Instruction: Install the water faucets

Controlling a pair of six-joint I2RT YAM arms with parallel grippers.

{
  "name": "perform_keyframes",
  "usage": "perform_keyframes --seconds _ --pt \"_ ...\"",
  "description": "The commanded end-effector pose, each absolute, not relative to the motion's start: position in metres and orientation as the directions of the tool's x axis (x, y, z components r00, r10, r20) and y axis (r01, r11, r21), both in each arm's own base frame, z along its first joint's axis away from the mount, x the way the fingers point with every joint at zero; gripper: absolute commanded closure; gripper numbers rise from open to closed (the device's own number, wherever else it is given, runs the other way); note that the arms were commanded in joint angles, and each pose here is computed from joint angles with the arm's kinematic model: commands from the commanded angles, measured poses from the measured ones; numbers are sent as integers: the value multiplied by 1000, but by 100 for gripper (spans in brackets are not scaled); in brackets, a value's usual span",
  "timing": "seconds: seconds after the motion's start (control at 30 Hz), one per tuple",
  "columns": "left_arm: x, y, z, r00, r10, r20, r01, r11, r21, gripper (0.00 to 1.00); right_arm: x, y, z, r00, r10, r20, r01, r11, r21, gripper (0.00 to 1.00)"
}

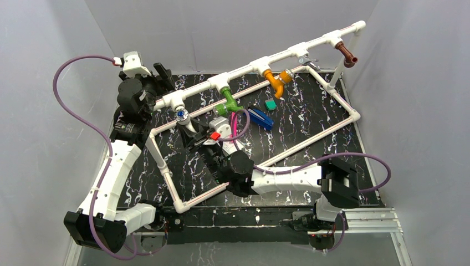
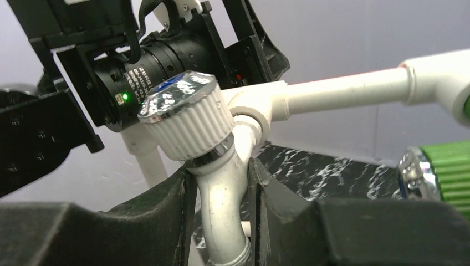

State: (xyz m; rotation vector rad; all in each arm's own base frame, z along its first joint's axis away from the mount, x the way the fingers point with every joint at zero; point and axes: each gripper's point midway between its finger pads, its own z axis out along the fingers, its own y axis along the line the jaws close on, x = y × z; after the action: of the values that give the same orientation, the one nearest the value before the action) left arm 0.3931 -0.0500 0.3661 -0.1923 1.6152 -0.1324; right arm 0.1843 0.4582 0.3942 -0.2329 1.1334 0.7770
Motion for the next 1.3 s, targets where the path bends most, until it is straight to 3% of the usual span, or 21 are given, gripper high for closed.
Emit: perform_keyframes --seconds 0.0,0.37,0.7,0.97,1.1,1.23,1.27 --pt "360 -34 187 -581 -101 -808 -137 990 -25 21 196 408 453 21 792 -610 -544 521 658 99" --pt "359 -35 188 -577 -104 -810 -133 991 -32 21 193 407 468 -136 896 -423 -488 311 815 99" --pt "359 -36 189 -574 -106 -812 -130 991 -37 21 191 406 475 -323 938 -129 -399 -11 917 99" --pt "359 -36 188 -575 -107 -811 -128 991 -40 21 191 411 473 -422 906 25 -266 -150 952 99" --pt "359 -36 189 -573 -109 -812 -128 991 -42 21 188 409 477 -438 898 35 -264 -166 950 99" --pt "359 -36 189 -574 -108 -812 -128 991 -41 21 188 406 477 -405 911 -78 -323 -63 944 99" --pt "359 -36 189 -575 -107 -811 -128 991 -40 21 188 405 479 -389 914 -118 -350 -28 936 93"
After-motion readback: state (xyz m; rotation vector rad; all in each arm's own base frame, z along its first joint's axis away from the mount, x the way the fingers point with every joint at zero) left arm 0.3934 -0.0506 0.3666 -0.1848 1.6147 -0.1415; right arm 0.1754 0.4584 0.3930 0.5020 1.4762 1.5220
